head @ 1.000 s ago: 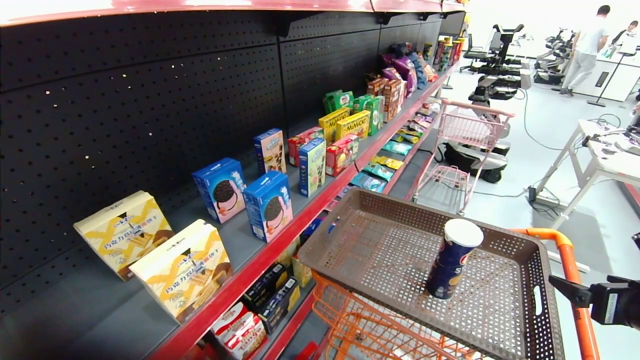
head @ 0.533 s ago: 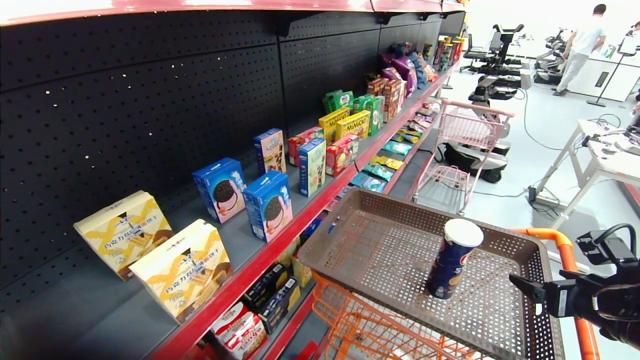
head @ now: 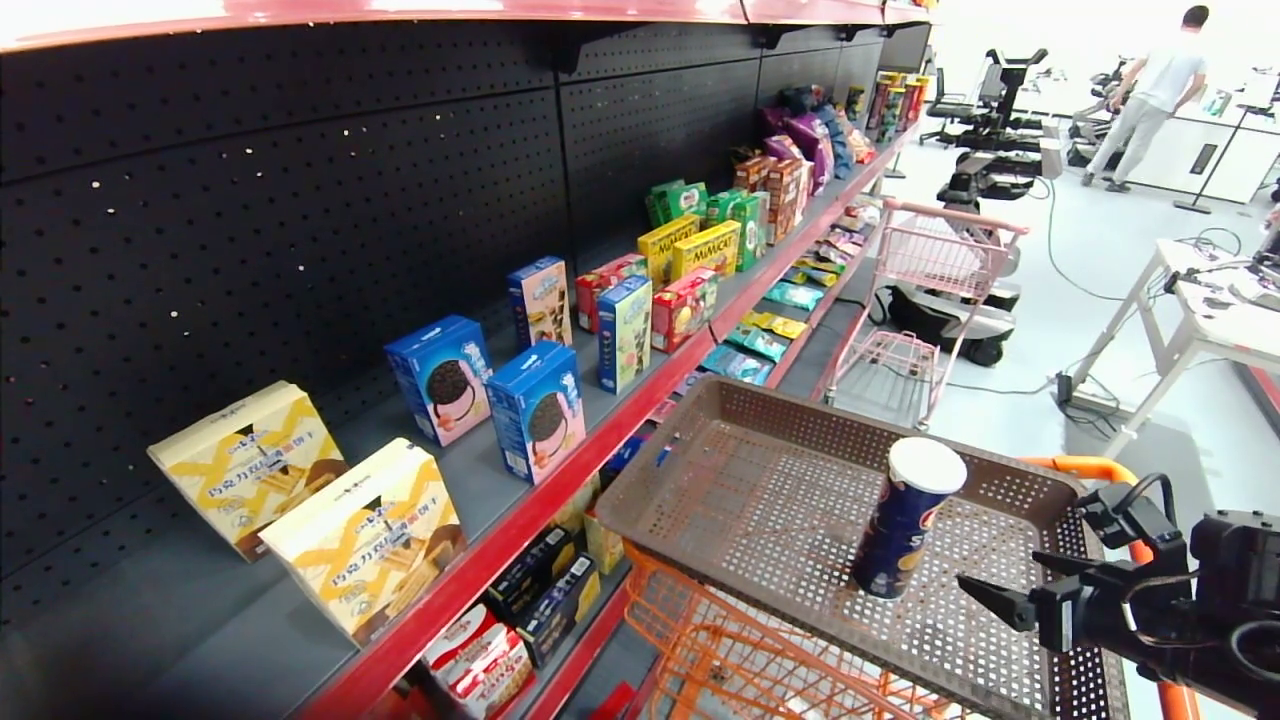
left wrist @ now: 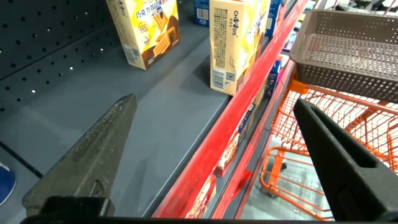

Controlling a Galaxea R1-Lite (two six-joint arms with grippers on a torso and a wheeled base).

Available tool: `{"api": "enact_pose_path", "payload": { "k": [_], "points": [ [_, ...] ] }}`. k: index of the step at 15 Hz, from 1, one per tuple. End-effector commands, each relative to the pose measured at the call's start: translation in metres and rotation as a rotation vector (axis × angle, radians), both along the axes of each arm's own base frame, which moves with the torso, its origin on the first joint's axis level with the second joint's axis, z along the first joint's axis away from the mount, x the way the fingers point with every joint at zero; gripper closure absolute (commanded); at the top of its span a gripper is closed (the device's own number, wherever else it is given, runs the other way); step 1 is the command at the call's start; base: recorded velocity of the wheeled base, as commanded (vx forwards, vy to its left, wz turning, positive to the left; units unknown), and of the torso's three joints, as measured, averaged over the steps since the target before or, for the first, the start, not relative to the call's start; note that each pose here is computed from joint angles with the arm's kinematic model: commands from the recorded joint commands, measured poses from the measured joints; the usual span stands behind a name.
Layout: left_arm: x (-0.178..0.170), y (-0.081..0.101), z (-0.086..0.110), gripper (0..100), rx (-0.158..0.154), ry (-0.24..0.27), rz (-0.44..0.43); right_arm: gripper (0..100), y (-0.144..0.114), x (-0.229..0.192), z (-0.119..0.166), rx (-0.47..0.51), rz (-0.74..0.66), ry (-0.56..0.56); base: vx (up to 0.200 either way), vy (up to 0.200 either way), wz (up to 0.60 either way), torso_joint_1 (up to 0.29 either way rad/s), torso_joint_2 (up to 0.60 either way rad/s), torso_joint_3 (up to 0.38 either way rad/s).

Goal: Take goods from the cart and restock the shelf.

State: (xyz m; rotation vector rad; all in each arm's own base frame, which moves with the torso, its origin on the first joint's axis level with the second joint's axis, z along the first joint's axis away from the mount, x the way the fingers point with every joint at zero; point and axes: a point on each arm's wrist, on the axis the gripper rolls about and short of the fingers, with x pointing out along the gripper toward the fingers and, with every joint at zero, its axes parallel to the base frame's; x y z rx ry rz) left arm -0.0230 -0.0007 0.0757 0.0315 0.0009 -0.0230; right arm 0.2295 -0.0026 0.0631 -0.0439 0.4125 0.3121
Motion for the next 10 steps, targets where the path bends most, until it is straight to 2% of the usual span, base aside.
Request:
{"api": "enact_pose_path", "payload": {
  "k": [1, 7, 10],
  "points": [
    [0.000, 0.000, 0.000, 0, -0.001, 0.000, 0.000, 0, -0.005, 0.015, -0.003, -0.006, 0.027, -0.013, 0.000, 0.000, 0.00, 0.000, 0.00, 0.000],
    [0.000, 0.000, 0.000, 0, 0.001, -0.001, 0.000, 0, -0.004, 0.022, -0.002, 0.011, 0.173, -0.053, 0.000, 0.000, 0.00, 0.000, 0.00, 0.000],
    [0.000, 0.000, 0.000, 0, -0.001, -0.001, 0.000, 0, -0.004, 0.031, -0.006, -0.017, 0.248, -0.081, 0.000, 0.000, 0.00, 0.000, 0.00, 0.000]
  ]
}}
